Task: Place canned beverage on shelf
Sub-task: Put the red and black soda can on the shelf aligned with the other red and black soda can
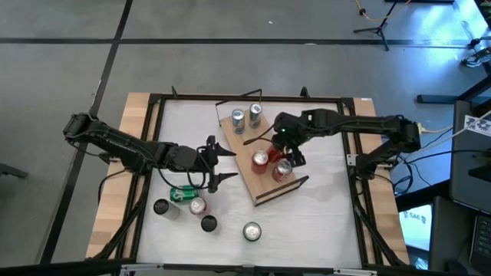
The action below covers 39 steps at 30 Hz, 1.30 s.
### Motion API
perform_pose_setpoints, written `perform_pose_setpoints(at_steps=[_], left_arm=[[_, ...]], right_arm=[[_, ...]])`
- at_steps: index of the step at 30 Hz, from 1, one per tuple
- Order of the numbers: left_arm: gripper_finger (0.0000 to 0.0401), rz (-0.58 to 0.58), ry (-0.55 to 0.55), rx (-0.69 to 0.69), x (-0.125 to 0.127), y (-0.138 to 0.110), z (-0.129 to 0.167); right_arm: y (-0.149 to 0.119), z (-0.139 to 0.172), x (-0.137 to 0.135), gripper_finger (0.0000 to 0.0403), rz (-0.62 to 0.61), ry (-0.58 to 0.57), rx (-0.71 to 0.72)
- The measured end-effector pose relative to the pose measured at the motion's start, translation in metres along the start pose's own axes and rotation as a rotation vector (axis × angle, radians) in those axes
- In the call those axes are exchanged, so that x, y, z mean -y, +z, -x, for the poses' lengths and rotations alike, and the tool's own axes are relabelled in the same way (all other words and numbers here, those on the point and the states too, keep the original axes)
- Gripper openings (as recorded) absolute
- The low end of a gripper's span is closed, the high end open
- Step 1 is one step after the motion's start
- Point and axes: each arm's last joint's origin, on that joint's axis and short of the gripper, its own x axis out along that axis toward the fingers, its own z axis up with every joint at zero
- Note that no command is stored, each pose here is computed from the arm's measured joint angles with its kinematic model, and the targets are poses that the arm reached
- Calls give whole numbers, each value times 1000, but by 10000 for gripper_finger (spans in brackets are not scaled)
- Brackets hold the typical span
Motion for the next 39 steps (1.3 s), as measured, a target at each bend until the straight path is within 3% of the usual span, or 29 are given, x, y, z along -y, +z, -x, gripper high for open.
perform_pose_setpoints(at_steps=[11,23,39], left_arm=[[311,0,0,0,0,0,0],[311,-1,-1,0,0,0,0],[311,-1,0,0,0,0,0]], right_arm=[[5,-1,1,301,14,17,57],[-1,-1,0,301,49,-22,-24],[-4,0,8,301,50,-22,-11]])
